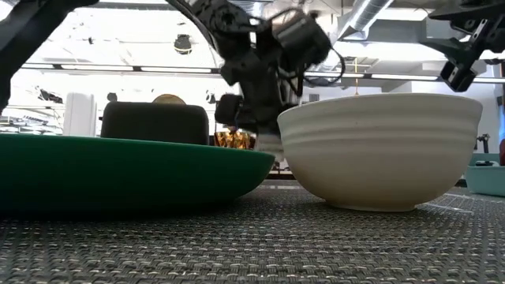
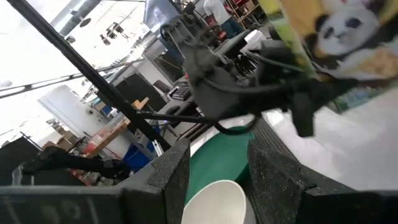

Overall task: Arrange a breakfast setting
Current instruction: Pour the cereal into the bowl

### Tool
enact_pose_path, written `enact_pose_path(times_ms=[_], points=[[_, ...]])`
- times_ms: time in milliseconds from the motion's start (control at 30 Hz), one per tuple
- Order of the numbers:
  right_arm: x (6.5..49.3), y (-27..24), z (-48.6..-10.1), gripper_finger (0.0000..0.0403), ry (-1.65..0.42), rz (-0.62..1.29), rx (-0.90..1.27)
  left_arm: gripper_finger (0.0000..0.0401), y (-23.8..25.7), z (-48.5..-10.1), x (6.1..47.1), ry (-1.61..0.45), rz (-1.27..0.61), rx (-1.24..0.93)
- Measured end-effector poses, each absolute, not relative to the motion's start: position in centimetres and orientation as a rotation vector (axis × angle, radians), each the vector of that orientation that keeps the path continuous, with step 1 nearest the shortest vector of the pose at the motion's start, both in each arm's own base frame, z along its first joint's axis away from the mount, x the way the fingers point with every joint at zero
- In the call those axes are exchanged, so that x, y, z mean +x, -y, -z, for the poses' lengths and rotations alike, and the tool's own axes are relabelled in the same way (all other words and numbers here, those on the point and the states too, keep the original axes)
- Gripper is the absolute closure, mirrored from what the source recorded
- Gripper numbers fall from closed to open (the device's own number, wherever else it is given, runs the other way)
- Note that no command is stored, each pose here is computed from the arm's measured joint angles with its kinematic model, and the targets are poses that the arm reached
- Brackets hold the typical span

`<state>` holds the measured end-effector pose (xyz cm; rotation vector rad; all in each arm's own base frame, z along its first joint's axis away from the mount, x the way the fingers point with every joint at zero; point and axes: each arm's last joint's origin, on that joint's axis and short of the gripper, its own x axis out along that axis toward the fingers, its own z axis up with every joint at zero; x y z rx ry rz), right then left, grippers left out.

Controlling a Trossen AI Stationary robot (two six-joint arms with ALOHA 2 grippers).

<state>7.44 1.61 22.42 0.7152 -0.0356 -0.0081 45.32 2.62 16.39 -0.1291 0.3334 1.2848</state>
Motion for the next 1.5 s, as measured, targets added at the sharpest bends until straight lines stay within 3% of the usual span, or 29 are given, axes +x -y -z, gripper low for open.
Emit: enact_pose_path(times_ms=[200,333,500,667,1100,1500], points=[[7.4,-1.6,-22.0,0.0214,-0.002,0.021,0.696,0.0241,0.0,-21.6,44.2,-0.325,-1.160,-0.143],[7.4,-1.6,-21.7,0.0214,-0.032,0.032,0.684,0.0241,2.7,-25.7,42.7,-0.408,-0.991,-0.012],[7.4,-1.6,-21.6,0.0214,-0.043,0.036,0.680,0.0241,5.8,-30.0,39.7,-0.478,-0.814,0.117],[7.4,-1.6,-21.6,0.0214,-0.042,0.036,0.680,0.0241,7.8,-32.7,35.8,-0.552,-0.719,0.114],[7.4,-1.4,-20.9,0.0214,-0.080,0.131,0.707,0.0241,11.4,-31.8,31.0,-0.892,-0.477,0.309],[7.2,-1.1,-20.3,0.0214,-0.090,0.236,0.763,0.0241,14.7,-31.3,27.8,-1.000,-0.372,0.499]])
